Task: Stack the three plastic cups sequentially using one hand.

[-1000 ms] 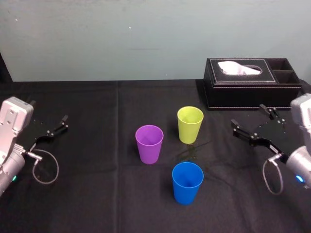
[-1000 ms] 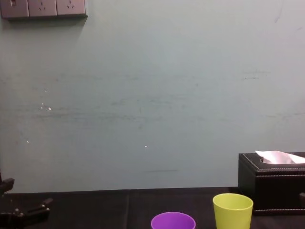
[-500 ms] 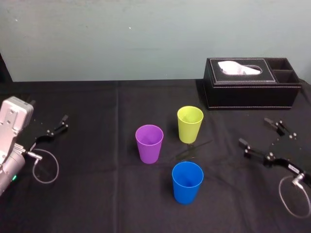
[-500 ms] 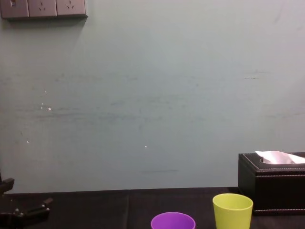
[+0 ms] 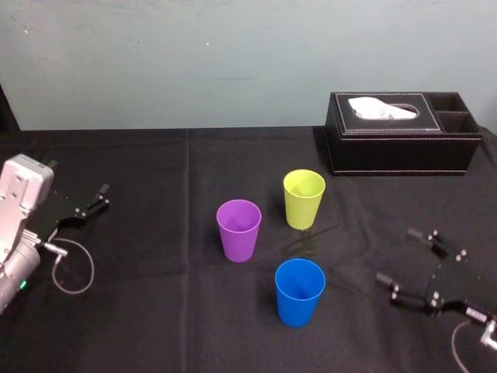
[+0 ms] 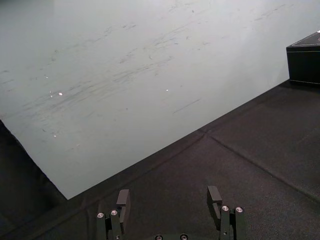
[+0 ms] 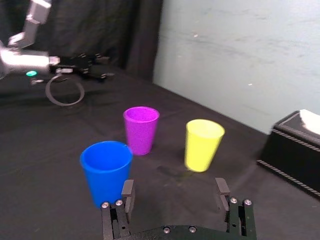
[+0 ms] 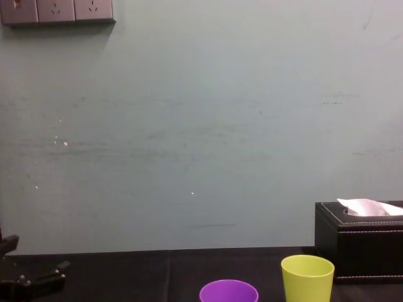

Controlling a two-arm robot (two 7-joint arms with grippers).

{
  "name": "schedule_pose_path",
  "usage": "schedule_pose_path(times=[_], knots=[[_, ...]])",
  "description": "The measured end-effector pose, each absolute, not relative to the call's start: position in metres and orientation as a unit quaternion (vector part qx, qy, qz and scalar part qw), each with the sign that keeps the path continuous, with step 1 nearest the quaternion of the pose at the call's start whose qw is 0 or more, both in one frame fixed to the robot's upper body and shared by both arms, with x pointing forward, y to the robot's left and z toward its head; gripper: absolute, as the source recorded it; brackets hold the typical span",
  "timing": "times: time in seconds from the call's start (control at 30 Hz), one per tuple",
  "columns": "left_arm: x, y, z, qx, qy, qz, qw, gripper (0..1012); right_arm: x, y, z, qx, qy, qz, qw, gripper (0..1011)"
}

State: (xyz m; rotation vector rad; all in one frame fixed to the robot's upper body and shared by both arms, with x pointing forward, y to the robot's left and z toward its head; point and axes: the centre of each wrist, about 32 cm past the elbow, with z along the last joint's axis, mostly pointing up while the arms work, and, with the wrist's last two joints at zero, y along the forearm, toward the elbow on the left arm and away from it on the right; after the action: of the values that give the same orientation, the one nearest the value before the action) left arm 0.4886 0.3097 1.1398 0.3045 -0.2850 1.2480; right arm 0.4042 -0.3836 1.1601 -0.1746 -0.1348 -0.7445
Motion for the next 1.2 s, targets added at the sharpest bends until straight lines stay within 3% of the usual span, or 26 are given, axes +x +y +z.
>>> schedule_pose_path(times=[0.57, 1.2], knots=[[0.489, 0.310, 1.140, 0.141, -0.132, 0.580, 0.791, 1011, 0.399, -0.366, 1.136, -0.099, -0.017, -0.291, 0.951, 1004], [0.489, 0.310, 1.140, 0.141, -0.132, 0.580, 0.791, 1012, 0.412, -0.344, 1.125, -0.103, -0.002, -0.274, 0.956, 1004]])
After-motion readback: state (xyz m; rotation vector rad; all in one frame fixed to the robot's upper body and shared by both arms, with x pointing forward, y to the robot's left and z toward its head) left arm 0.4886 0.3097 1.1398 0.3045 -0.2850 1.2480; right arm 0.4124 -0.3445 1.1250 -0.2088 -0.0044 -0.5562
